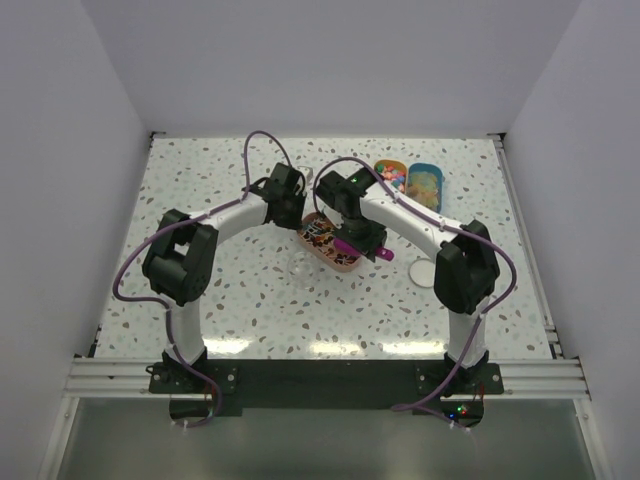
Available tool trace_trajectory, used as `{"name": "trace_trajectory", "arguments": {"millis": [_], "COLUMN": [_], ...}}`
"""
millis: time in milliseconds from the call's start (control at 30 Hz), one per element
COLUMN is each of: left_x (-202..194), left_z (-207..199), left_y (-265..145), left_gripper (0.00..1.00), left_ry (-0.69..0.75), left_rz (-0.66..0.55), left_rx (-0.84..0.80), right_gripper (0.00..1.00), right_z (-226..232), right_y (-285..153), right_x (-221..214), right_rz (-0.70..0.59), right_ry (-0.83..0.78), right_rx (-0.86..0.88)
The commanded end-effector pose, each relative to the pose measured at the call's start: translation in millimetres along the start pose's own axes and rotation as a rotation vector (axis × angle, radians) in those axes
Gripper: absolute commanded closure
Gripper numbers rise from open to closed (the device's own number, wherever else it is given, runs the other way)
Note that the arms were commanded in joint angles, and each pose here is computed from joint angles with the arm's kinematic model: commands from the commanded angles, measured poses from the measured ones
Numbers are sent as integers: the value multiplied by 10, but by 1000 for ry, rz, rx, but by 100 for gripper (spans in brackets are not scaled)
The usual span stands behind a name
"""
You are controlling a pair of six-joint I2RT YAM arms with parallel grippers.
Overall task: Pack the candies
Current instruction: Scoop the fake candies from the storage box.
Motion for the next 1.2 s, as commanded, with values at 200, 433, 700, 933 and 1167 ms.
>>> {"name": "trace_trajectory", "arguments": {"millis": [200, 433, 700, 933, 1167], "left_x": [143, 126, 119, 107, 113], "left_z": [8, -15, -71, -102, -119], "left_y": [-160, -151, -141, -140, -157], "left_gripper": [100, 100, 100, 100, 100], "left_ry": [-29, -39, -61, -75, -85], "left_rz": [-67, -65, -73, -78, -90], "left_rx": [0, -20, -72, -99, -113], "right_gripper": [100, 100, 100, 100, 100], "right_z": [32, 72, 178, 331, 440], "right_y": [-14, 83, 89, 252, 429], "right_x": [-212, -135, 178, 315, 458], "right_rz": [196, 228, 171, 105, -18], "right_ry": [-59, -77, -84, -55, 14], "right_rx": [-32, -42, -6, 93, 145]}}
Point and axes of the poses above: each gripper's point midway between its finger pads, its own y axis out along the fingers, its own z axis along the line the jaws close on, x = y × z, the point moved 8 cm from there along -y, back along the fingers, and after that the axes turned 11 degrees about y, right-handed, at the moved point
